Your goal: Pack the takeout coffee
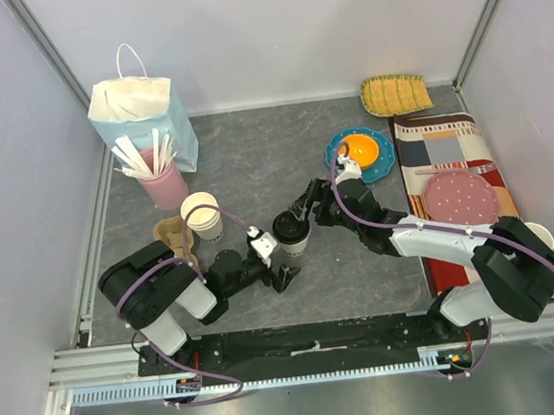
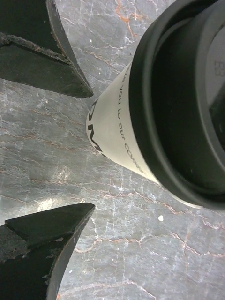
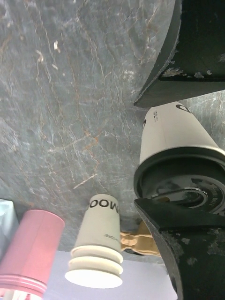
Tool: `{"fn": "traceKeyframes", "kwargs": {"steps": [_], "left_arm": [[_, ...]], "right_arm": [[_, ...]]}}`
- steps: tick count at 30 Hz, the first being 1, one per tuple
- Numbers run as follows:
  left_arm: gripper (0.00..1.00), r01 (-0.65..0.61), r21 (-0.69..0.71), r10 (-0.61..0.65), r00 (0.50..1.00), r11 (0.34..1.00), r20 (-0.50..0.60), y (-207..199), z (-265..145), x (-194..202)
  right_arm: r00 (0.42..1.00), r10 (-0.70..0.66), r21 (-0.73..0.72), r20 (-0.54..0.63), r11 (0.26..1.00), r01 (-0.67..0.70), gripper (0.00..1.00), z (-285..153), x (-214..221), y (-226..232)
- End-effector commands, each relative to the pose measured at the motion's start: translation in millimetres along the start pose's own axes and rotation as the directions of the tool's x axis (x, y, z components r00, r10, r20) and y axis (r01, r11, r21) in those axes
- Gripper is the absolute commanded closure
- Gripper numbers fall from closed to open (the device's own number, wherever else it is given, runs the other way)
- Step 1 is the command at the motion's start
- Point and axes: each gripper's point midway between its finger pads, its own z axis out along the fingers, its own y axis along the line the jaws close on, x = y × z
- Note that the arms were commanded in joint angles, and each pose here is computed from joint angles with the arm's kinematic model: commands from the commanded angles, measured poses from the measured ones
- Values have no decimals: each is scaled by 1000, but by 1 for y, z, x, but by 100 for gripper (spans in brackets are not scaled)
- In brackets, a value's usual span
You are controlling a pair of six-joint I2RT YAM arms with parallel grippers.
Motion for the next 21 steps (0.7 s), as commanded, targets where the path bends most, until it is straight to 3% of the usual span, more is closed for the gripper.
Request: {"fn": "traceKeyframes", "kwargs": {"steps": [1,8,15,18,21], "left_arm": [[0,-87,-59,101,950,994,294,8,6,-69],[0,-72,-75,91,953,995,290,12,7,-68],[0,-62,-79,84,944,995,319,12,2,-78],[0,-59,-85,83,946,995,315,13,2,-76],[0,-58,-70,77,945,996,317,11,2,-77]], "right_arm": [[979,167,54,114,983,-174,14,-9,-20,-6],[949,299,1,104,954,-300,13,-12,-10,-3],[937,319,-10,139,947,-321,9,-12,-29,-4],[944,286,66,165,952,-300,14,-18,-43,-24],[933,314,88,173,939,-332,26,-25,-49,-44]]}}
